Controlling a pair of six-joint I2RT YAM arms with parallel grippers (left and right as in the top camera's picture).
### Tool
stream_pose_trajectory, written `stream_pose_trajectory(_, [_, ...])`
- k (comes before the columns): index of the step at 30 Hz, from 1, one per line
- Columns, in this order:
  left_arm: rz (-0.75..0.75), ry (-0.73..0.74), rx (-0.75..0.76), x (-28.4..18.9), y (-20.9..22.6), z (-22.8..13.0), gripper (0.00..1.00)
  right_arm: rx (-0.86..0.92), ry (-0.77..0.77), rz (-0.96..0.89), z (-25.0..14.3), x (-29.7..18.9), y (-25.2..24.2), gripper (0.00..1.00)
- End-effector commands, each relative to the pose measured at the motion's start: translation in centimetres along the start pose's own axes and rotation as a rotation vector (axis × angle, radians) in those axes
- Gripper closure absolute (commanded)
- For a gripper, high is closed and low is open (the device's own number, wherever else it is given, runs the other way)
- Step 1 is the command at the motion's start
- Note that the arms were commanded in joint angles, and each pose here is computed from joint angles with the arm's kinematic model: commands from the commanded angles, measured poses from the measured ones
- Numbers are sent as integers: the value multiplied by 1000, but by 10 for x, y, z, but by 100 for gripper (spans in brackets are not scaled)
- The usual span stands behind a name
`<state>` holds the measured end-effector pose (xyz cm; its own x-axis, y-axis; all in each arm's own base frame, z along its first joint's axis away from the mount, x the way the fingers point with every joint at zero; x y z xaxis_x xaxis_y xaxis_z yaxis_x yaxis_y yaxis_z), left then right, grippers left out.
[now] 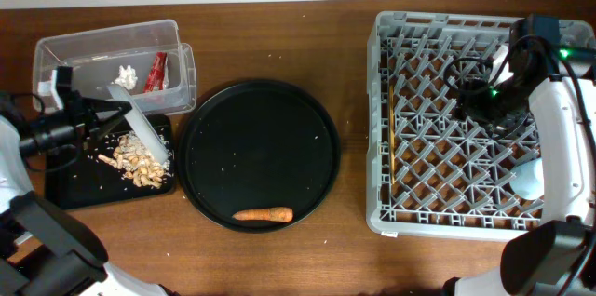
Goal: Sort waste into correct bins and load items into the dishwasher rack
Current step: 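Tip the white plate over the black rectangular tray to dump scraps, then carry the empty white plate with the left gripper toward the rack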
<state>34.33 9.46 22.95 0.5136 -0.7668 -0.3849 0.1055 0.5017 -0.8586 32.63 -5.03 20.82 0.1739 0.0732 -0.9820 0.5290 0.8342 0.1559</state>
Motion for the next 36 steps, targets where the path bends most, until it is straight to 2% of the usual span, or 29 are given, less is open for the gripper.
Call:
stream_pose_trajectory(1, [-44,-57,15,-10,-8,4,100,-7,-34,0,2,-9,0,31])
stream_pose_trajectory(11, [-7,-39,15,-11,-3,2,100,-8,-33,0,2,-9,0,30])
stream_pose_trajectory(16, [58,-8,23,-12,7,-2,100,-8,-33,-1,2,-9,0,30])
stream_pose_trajectory(19, [38,-21,50,-12,4,0,100,-7,-33,0,2,-9,0,30])
stream_pose_trajectory(22, [89,4,20,-12,12,-3,100,-7,-33,0,2,-9,0,30])
stream_pose_trajectory(28, [13,-23,25,-9,-5,0,100,-11,-34,0,2,-9,0,30])
stream_pose_trajectory(30, [7,-16,82,-6,-12,-1,100,-15,-33,-1,2,-9,0,30])
stream_pose_trajectory(32, [-54,-35,208,-1,-30,1,100,-24,-33,-1,2,-9,0,30])
stream_pose_trajectory(34, [-149,-61,227,7,-50,4,100,-26,-33,-1,2,-9,0,30])
stream_pose_trajectory(36, [-186,-17,247,24,-63,-1,100,-27,-33,-1,2,-9,0,30])
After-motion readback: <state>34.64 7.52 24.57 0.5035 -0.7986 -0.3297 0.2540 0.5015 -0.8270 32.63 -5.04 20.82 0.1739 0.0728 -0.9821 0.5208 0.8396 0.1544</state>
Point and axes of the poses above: each gripper's point midway between its finger pads, its own x axis out along the fingers, its own y axis along the line the jaws close on, z = x × y, the point moved 3 cm from there along -x, back along the fingers, and after that the axes turned 13 degrees about x, right-handed, at the moved point
